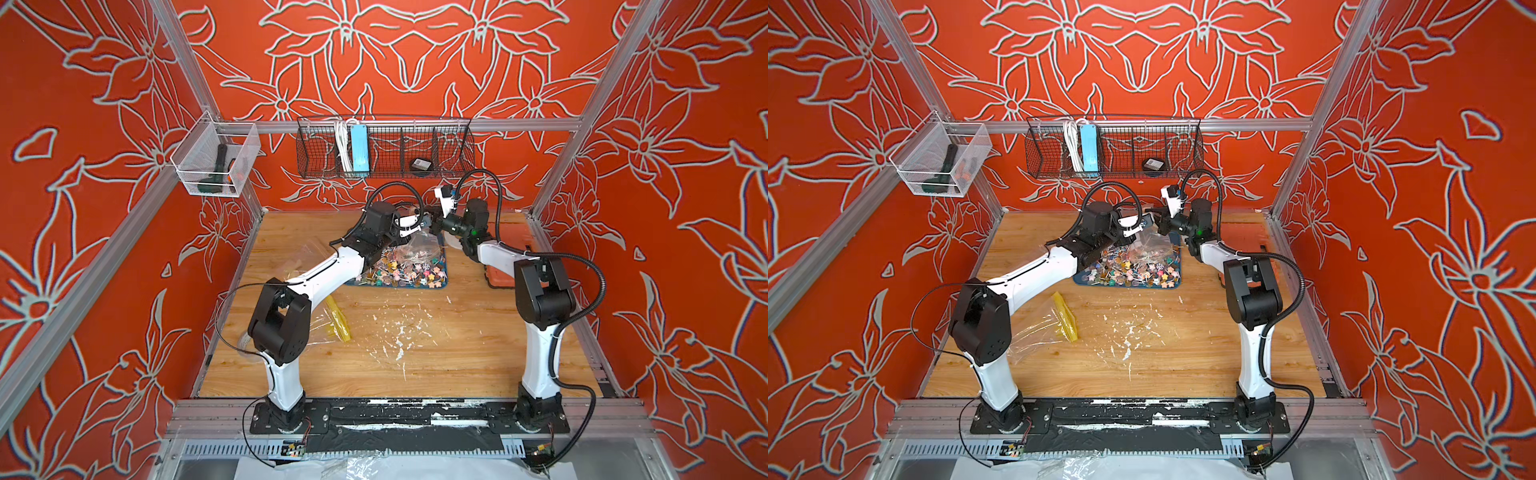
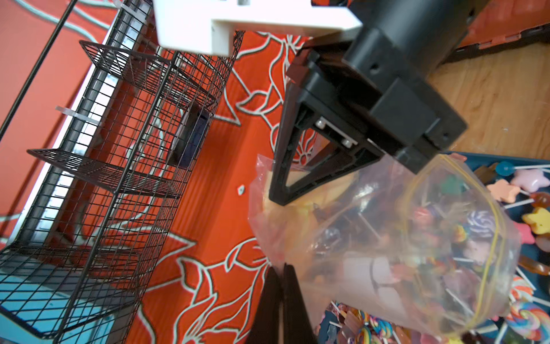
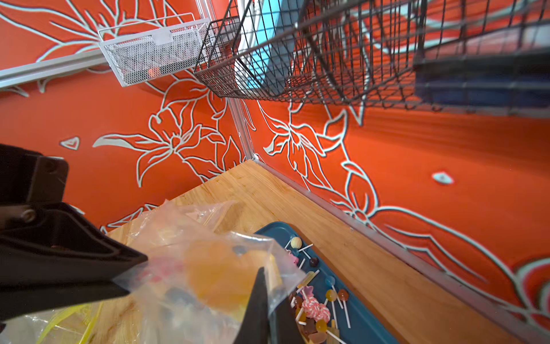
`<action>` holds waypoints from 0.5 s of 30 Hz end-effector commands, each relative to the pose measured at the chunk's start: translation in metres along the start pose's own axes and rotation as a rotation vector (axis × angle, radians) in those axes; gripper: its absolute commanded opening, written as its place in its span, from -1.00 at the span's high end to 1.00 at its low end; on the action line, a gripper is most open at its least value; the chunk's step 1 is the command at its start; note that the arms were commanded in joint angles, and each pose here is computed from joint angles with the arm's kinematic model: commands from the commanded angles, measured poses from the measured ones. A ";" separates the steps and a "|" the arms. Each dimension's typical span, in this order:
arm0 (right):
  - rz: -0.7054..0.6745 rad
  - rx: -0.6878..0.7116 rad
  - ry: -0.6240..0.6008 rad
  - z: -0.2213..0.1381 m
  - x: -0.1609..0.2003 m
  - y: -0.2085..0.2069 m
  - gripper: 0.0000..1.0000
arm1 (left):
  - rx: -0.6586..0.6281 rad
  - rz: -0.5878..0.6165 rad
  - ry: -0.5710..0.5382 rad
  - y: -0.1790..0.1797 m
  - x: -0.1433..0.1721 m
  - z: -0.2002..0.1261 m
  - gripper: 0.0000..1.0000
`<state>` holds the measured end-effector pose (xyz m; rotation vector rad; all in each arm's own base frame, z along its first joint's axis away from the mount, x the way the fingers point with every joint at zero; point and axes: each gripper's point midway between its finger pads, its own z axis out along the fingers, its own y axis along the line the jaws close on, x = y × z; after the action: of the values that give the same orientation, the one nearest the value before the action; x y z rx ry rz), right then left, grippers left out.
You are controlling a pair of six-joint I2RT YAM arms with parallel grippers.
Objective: Pour candies out of the ziploc bag
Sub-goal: 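Pour the candies out of the ziploc bag onto the tray.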
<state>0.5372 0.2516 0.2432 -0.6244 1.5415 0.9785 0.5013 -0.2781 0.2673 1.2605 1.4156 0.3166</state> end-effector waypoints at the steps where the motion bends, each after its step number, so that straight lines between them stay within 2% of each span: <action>1: -0.012 0.001 -0.050 0.002 -0.004 0.001 1.00 | -0.072 0.014 -0.016 0.022 -0.008 -0.001 1.00; 3: -0.012 -0.002 -0.053 0.002 -0.005 0.002 1.00 | -0.077 0.017 -0.011 0.024 -0.009 -0.001 1.00; 6: -0.011 -0.004 -0.056 0.002 -0.007 0.002 1.00 | -0.085 0.017 -0.009 0.028 -0.010 -0.002 0.86; 11: -0.016 -0.009 -0.065 0.003 -0.014 0.004 1.00 | -0.096 0.017 -0.009 0.031 -0.011 -0.003 0.76; 15: -0.018 -0.011 -0.076 0.003 -0.019 0.004 1.00 | -0.106 0.020 -0.009 0.033 -0.011 -0.004 0.75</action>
<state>0.5366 0.2538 0.2478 -0.5964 1.5222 1.0029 0.5076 -0.2733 0.2822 1.2266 1.3974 0.3724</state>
